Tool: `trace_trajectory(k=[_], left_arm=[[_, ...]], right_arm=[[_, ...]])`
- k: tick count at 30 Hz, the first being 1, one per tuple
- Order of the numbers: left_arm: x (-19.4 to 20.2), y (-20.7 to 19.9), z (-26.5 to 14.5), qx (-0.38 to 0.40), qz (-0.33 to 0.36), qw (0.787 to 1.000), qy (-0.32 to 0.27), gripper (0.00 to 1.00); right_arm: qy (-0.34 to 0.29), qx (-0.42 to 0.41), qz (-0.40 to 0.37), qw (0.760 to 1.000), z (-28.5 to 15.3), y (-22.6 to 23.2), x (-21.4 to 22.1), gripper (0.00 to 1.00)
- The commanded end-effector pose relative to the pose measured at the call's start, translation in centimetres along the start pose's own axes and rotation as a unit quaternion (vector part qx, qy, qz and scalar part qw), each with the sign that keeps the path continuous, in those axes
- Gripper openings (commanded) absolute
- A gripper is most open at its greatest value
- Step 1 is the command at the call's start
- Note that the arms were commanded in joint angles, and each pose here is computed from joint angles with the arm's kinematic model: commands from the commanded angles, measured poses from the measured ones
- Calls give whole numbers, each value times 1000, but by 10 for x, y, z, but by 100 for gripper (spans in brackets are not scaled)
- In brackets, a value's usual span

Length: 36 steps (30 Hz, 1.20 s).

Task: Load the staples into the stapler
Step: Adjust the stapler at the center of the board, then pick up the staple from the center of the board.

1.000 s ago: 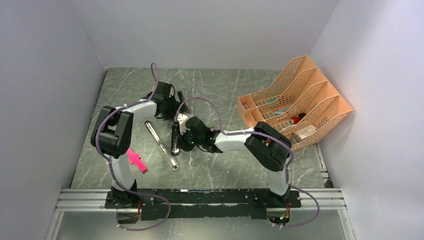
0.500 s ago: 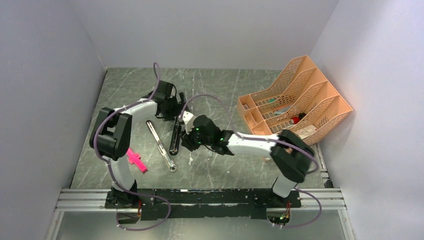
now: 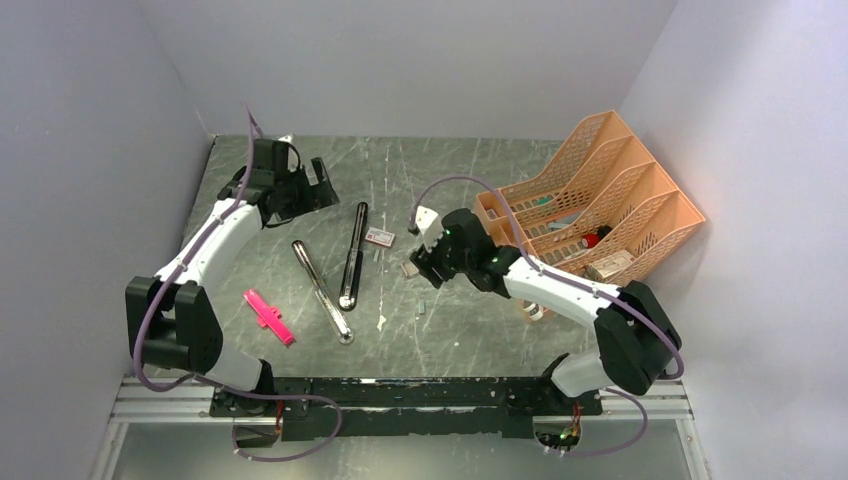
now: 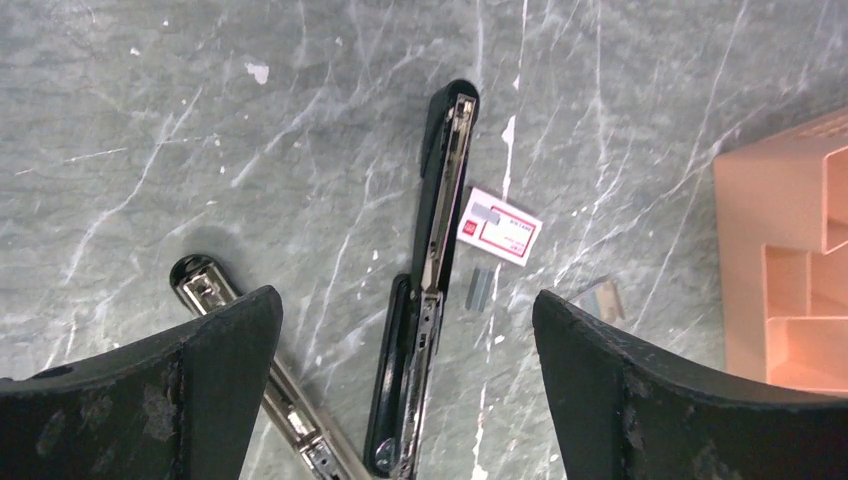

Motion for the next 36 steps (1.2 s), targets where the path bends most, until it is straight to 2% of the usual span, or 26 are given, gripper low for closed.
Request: trace_trajectory(k=[1,6,8,15,36], left_arm=[[16,15,-10,-27,41,999,23,100],[12,15,-18,-2,31,999,16,100],[9,16,-22,2,48,999,9,100],[6,22,-28,10,44,999,1,100],[1,43,-33,-10,28,1000,-1,99]], right_arm=[[50,-73,-56,994,-4,6,42,65],[70,-146,-82,983,-5,20,64,68],[67,-161,-100,980,-7,23,69,68],[-24,-184,-167,968,-16,30,67,68],[-8,-246,-217,945,15,33,68,67]])
Point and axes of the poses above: each gripper's point midway between its finger pads, its own z axis out along the fingers, its own y axis along the line the jaws close on, x = y × z, the point moved 4 cm from there along -z, back along the fingers, and after that the axes turned 5 degrees about z, right-handed, at the moved point
